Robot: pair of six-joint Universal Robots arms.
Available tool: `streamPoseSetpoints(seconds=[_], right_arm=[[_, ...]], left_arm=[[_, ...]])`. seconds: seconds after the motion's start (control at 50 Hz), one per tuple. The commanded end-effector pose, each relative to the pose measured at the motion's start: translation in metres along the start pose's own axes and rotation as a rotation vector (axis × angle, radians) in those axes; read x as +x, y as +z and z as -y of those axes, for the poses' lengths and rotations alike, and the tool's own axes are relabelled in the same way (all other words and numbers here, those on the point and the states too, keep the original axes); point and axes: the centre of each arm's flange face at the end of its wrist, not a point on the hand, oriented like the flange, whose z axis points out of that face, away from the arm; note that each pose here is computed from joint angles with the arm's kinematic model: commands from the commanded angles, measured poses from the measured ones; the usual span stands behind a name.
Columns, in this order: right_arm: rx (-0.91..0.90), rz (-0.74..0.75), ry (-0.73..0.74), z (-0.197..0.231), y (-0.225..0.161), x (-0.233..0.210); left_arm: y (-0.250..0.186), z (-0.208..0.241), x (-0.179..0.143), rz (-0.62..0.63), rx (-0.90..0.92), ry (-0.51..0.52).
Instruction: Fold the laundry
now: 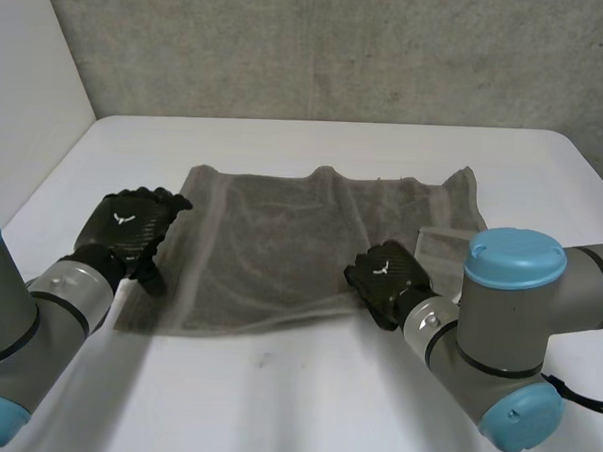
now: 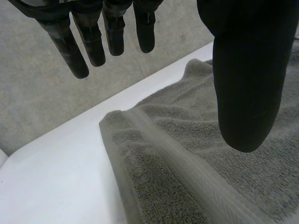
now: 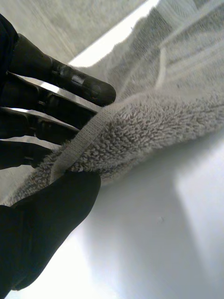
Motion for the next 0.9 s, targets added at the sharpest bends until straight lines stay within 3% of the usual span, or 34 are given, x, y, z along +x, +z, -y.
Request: streamPoseSetpoints(seconds=[0.02, 0.16, 0.48, 0.9], right_arm=[[0.142, -0.048, 0.050, 0.044, -0.010, 0.008], [0.127, -0.054, 0.192, 0.065, -0.021, 0.011], [0.118, -0.080, 0.322, 0.082, -0.037, 0.029], [0.083, -0.089, 0.350, 0.084, -0.055, 0.041]], left_arm=[[-0.007, -0.007, 0.011, -0.034, -0.041, -0.001], [-0.012, -0.015, 0.031, -0.090, -0.069, -0.020], [-0.006, -0.041, 0.058, -0.157, -0.148, -0.014], [0.048, -0.037, 0.037, 0.083, -0.118, -0.022]])
